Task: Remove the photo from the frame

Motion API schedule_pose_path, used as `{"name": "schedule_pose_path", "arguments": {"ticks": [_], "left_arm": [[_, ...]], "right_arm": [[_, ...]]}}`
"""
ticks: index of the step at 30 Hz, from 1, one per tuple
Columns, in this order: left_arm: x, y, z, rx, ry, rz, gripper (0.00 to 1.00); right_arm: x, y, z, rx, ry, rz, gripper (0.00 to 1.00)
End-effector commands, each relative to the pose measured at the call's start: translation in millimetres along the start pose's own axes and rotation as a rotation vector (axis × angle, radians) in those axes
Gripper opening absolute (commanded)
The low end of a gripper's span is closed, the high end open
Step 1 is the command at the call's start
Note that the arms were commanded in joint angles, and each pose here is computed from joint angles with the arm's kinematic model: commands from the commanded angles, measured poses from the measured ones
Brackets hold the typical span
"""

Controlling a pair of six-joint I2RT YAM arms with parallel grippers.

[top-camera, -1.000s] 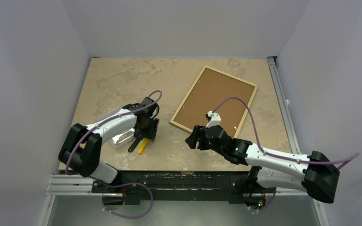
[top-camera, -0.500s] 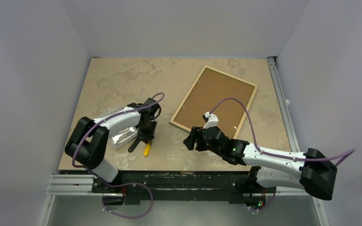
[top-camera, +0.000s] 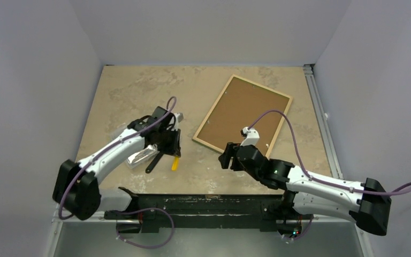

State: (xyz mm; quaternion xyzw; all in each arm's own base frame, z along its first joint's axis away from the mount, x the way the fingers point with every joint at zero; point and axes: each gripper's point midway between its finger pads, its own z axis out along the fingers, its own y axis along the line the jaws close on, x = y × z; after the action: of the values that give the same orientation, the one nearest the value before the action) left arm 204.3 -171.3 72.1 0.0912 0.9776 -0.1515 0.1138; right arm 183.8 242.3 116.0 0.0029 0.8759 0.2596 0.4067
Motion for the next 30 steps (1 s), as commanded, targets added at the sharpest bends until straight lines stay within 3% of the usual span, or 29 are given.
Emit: {"name": "schedule_pose_path", "arguments": {"ticks": [1,5,10,19,25,30], "left_arm": [[-24.2,-58.1,-56.4,0.288,-0.202,-0.005,0.00],[-53.8,-114.9,-105.2,0.607,-0.359,-0.040,0.00],[-94.0,-165.0,-128.5,0.973,-0.440,-0.156,0.00],[-115.0,-180.7,-110.3,1.061,-0.334,-0.263,0.00],[-103.6,-178.7,-85.9,1.122,-0.198,-0.389,0.00],[-105.0,-169.8,-89.3,1.180,-0.200,-0.454,0.00]], "right_arm": [[-17.3,-25.8,-11.8,0.146,-0.058,-0.027,0.67],[-21.2,-33.5,-15.0,0.156,-0.106,0.025,0.68],[-27.3,3.3,-17.8,-0.053,-0.129,0.091,0.70],[-36.8,43.4,-23.9,-0.400,-0.257,0.328,0.68],[-58.0,67.4,-26.9,-0.473,-0.324,0.281,0.68],[-73.4,89.2,-32.2,-0.559,-0.374,0.265,0.71]]}}
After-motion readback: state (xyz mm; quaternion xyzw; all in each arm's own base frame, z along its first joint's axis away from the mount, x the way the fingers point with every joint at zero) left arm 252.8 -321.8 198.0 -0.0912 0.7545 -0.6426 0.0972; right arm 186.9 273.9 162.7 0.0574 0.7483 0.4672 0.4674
